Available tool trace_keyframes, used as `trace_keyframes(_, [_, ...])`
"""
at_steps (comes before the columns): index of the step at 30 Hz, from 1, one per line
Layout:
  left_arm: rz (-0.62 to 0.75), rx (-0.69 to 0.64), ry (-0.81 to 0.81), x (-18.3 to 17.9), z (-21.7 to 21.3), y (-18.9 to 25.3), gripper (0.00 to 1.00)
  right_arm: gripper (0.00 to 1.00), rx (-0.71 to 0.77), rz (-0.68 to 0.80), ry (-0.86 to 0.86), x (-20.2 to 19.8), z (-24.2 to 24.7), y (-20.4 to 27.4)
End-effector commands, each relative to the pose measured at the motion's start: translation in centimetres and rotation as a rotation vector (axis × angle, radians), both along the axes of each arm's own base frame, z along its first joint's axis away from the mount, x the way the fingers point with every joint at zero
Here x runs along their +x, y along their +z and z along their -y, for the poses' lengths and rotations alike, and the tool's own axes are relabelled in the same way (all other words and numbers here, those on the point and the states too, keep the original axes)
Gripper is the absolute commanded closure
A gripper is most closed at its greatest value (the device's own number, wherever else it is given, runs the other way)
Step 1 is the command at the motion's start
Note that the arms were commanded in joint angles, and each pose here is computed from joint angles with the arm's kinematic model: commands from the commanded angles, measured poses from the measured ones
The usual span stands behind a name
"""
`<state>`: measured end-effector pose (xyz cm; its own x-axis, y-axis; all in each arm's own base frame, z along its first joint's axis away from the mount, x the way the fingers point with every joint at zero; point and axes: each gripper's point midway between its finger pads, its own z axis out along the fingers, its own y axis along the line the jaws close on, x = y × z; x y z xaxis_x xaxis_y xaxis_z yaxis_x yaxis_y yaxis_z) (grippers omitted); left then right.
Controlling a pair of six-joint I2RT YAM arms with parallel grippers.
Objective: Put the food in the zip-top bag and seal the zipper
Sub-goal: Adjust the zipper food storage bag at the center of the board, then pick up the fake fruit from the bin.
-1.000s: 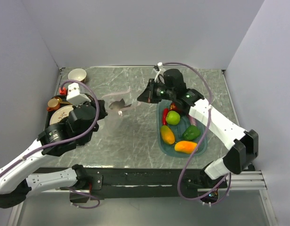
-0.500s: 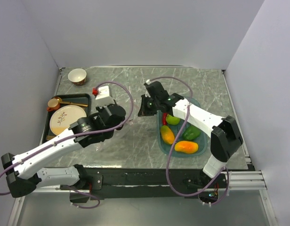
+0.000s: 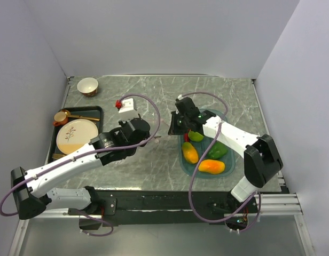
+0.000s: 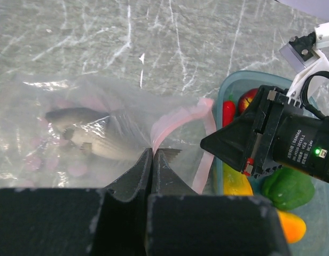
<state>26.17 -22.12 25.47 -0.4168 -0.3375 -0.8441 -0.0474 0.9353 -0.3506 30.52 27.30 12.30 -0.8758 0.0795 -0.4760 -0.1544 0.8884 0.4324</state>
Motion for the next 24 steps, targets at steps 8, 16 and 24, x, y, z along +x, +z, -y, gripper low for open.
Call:
trace_keyframes(8, [-0.023, -0.068, -0.068, 0.9, 3.9, -2.2, 0.99, 0.48, 0.11, 0.178, -0.08, 0.0, 4.2, 8.0])
trace_keyframes(16, [-0.033, -0.07, -0.08, 0.9, 4.4, -2.4, 0.99, 0.08, 0.006, 0.146, -0.273, -1.0, 12.3, 3.8])
trace_keyframes(24, [-0.021, -0.117, -0.13, 0.0, 4.3, -1.8, 0.99, 0.07, -0.049, 0.069, -0.344, 0.0, 15.2, -0.2])
